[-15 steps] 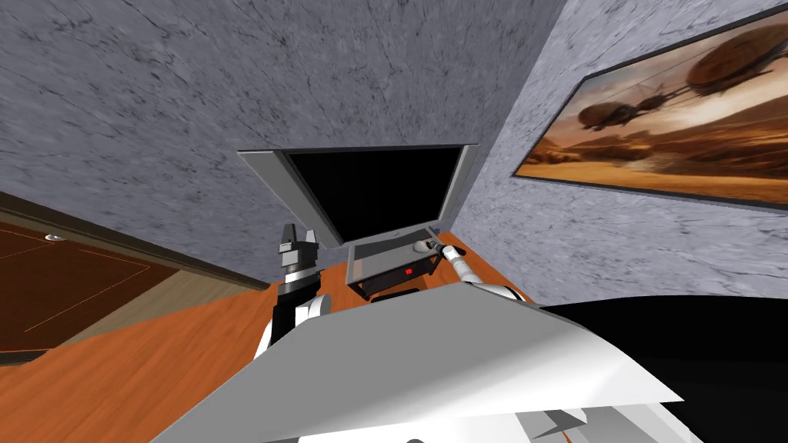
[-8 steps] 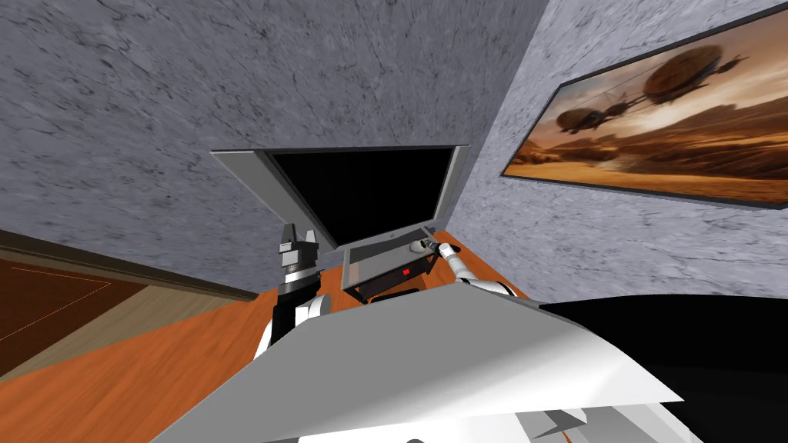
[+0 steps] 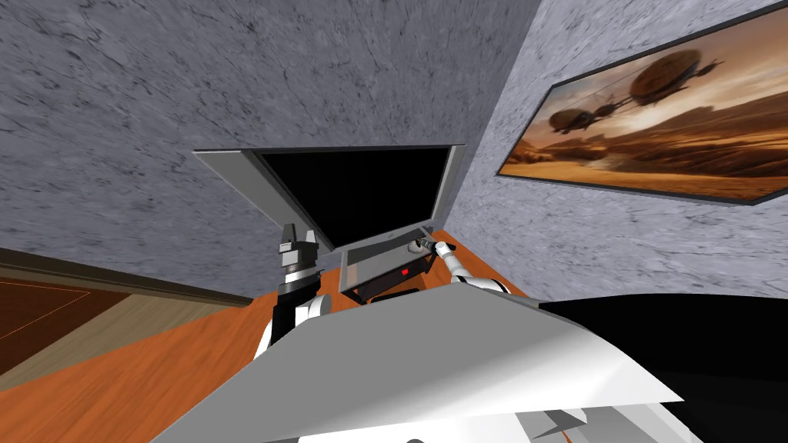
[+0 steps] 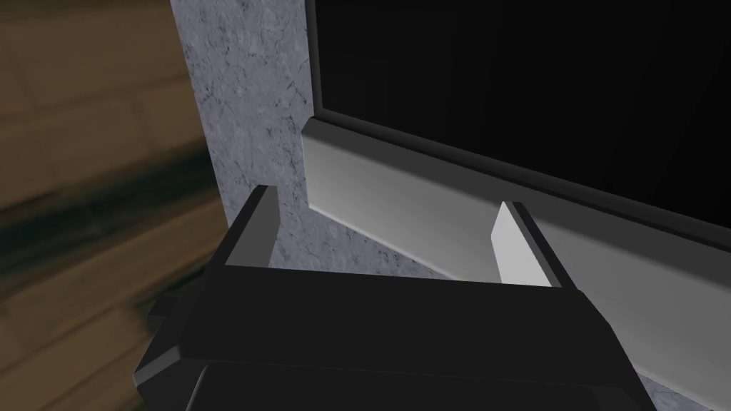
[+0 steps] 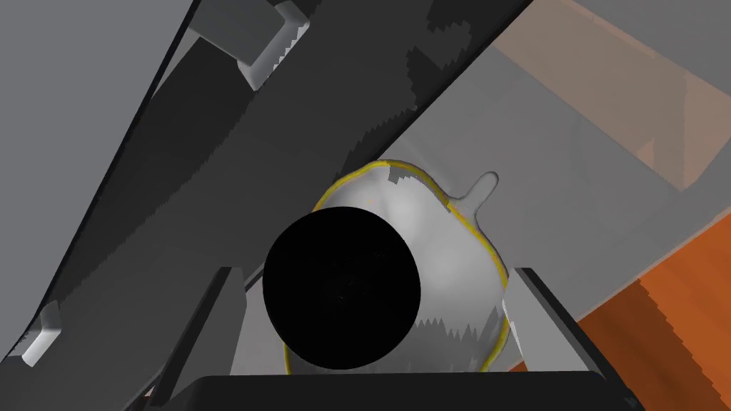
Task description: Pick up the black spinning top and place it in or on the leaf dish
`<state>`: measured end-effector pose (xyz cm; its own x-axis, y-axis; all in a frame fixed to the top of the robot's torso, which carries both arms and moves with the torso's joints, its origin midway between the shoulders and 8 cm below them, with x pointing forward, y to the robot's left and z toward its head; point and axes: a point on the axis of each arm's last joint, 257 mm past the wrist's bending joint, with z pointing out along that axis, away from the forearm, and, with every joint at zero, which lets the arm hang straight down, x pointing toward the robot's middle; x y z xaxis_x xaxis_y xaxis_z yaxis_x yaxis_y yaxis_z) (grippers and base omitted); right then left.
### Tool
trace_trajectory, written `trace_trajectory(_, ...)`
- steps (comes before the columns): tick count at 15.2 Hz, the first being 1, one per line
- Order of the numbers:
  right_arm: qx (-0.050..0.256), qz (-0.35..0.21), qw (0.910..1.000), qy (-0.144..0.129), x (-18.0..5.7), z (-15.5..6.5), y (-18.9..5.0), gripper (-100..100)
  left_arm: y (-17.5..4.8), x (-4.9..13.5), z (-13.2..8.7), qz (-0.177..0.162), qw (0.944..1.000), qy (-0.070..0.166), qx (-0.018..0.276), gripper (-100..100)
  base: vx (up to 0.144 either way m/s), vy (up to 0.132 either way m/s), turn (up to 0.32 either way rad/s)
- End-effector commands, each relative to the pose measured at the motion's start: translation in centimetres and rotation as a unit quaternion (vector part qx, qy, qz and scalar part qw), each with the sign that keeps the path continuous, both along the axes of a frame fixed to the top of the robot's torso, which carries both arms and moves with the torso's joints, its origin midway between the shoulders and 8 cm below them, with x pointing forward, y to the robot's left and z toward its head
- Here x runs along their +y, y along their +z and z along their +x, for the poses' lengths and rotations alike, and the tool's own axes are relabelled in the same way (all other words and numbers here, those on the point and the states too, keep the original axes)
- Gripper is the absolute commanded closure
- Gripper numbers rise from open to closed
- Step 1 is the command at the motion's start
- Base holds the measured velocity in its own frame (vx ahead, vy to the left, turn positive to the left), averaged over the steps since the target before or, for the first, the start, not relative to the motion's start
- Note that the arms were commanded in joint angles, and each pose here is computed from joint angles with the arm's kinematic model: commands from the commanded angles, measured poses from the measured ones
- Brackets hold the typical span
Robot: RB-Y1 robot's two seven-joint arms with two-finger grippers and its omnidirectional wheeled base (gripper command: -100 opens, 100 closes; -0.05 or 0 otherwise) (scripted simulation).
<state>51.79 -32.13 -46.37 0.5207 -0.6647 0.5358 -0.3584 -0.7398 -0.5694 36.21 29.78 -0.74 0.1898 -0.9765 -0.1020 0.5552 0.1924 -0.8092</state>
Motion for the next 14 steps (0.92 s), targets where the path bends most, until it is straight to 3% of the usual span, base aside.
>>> trace_trajectory(1, 0.000, 0.000, 1.0000, 0.000, 0.0, 0.0, 0.0, -100, 0.0, 0.0, 0.0, 0.000, 1.0000, 0.000, 0.000, 0, 0.000, 0.000, 0.000)
trace_trajectory(7, -0.006, -0.003, 0.9999, 0.008, -2.9, 2.2, 3.4, -100, 0.0, 0.0, 0.0, 0.000, 1.0000, 0.000, 0.000, 0, -0.029, 0.039, -0.083)
trace_trajectory(12, -0.010, -0.007, 0.9998, 0.013, -5.8, 4.0, 7.0, -100, 0.0, 0.0, 0.0, 0.000, 1.0000, 0.000, 0.000, 0, -0.060, 0.165, 0.036)
trace_trajectory(14, -0.010, -0.007, 0.9998, 0.012, -5.2, 3.7, 6.4, -100, 0.0, 0.0, 0.0, 0.000, 1.0000, 0.000, 0.000, 0, -0.023, 0.054, -0.016)
